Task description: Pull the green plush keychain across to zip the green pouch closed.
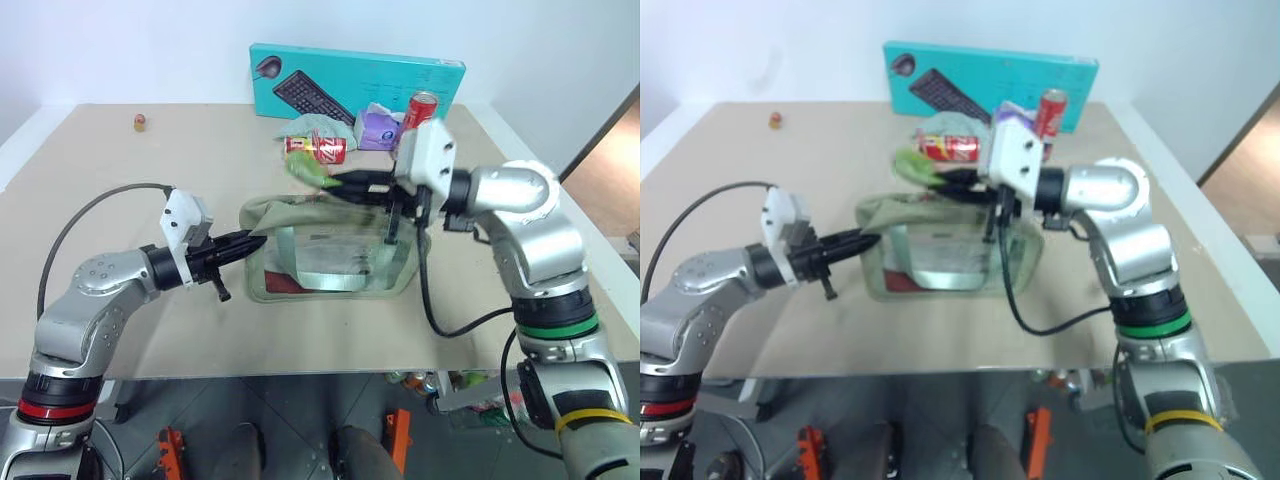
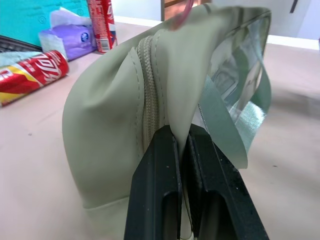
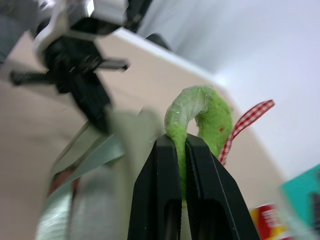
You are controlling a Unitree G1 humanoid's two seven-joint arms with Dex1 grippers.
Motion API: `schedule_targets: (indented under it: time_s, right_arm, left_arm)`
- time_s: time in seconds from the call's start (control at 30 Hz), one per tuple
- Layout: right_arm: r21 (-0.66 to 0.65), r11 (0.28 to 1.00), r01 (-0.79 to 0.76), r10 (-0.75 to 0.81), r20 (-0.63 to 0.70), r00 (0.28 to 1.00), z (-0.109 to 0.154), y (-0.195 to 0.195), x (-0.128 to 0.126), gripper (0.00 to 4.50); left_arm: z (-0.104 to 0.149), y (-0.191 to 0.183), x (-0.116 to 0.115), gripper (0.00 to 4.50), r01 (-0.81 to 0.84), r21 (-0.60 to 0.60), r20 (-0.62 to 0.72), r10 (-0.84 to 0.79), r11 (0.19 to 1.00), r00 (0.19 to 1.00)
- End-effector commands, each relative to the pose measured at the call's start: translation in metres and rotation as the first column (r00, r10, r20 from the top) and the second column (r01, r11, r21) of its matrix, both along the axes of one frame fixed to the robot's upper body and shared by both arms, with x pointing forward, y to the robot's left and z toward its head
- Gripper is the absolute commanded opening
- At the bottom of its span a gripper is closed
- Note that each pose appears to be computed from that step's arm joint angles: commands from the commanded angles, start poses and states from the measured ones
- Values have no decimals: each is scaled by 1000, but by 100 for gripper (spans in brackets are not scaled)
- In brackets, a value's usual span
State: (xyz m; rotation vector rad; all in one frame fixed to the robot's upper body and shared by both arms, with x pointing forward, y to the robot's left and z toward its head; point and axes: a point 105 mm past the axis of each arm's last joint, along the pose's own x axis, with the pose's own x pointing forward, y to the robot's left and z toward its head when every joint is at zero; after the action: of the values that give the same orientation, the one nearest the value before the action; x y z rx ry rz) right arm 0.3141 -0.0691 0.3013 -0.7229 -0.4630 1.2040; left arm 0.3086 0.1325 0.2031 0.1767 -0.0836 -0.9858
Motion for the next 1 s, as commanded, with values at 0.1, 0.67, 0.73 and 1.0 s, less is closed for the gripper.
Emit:
schedule_targets:
  time_s: [0.1, 0.67, 0.73, 1.0]
  right_arm:
    - [12, 999, 39, -40, 105, 994, 31, -20, -3, 5]
    - [-11, 973, 231, -227, 129, 965, 30, -70, 12, 5]
    - [-21, 970, 243, -238, 142, 961, 30, -73, 13, 5]
    - [-1, 920, 392, -386, 170, 907, 38, -111, 24, 5]
  left_arm:
    - [12, -3, 4, 0, -6, -4, 74, 6, 1000, 997]
    - [15, 5, 28, 0, -142, -65, 71, 146, 988, 987]
    - [14, 5, 30, 0, -150, -65, 69, 155, 987, 986]
    - [13, 5, 32, 0, -185, -92, 55, 191, 978, 980]
